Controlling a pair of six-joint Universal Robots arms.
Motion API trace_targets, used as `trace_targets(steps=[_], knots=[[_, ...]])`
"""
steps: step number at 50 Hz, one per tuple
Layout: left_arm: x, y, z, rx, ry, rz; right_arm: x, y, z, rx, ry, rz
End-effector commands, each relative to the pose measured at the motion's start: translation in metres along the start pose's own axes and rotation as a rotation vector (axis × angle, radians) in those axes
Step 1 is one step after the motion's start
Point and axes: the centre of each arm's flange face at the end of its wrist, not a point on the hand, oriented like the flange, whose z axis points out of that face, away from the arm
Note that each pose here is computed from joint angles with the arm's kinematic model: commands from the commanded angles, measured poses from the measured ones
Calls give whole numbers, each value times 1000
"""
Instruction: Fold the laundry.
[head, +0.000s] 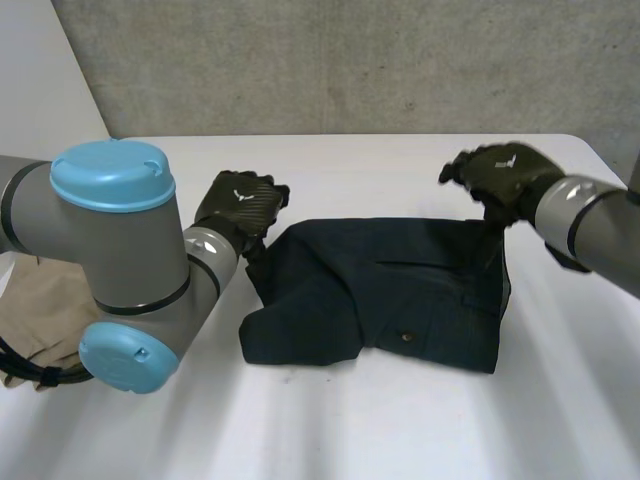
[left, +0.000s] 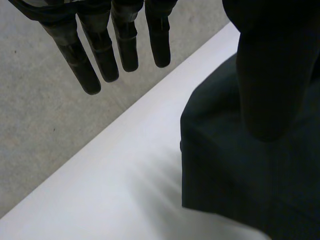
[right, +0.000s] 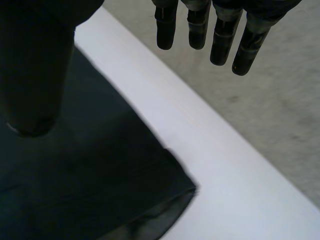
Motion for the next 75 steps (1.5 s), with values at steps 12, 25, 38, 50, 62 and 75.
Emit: trace_targets(steps=[12,25,38,50,62,75], knots=[[-4,53,63,-63,100,-67,-34,58,17,-92,-157,48],[6,63,85,-56,112,-95,-29,56,24,-70,-135,39],[11,74,91,-84,115,-94,-14,50,25,-106,-129,42],[9,68,88,-90,116,-92,-3,52,38,-109,-113,-56],[7,63,86,-88,116,-91,-9,82,66,-183,-142,-41],[1,51,105,-18,84,-82,1,73,93,-119,-95,-66]])
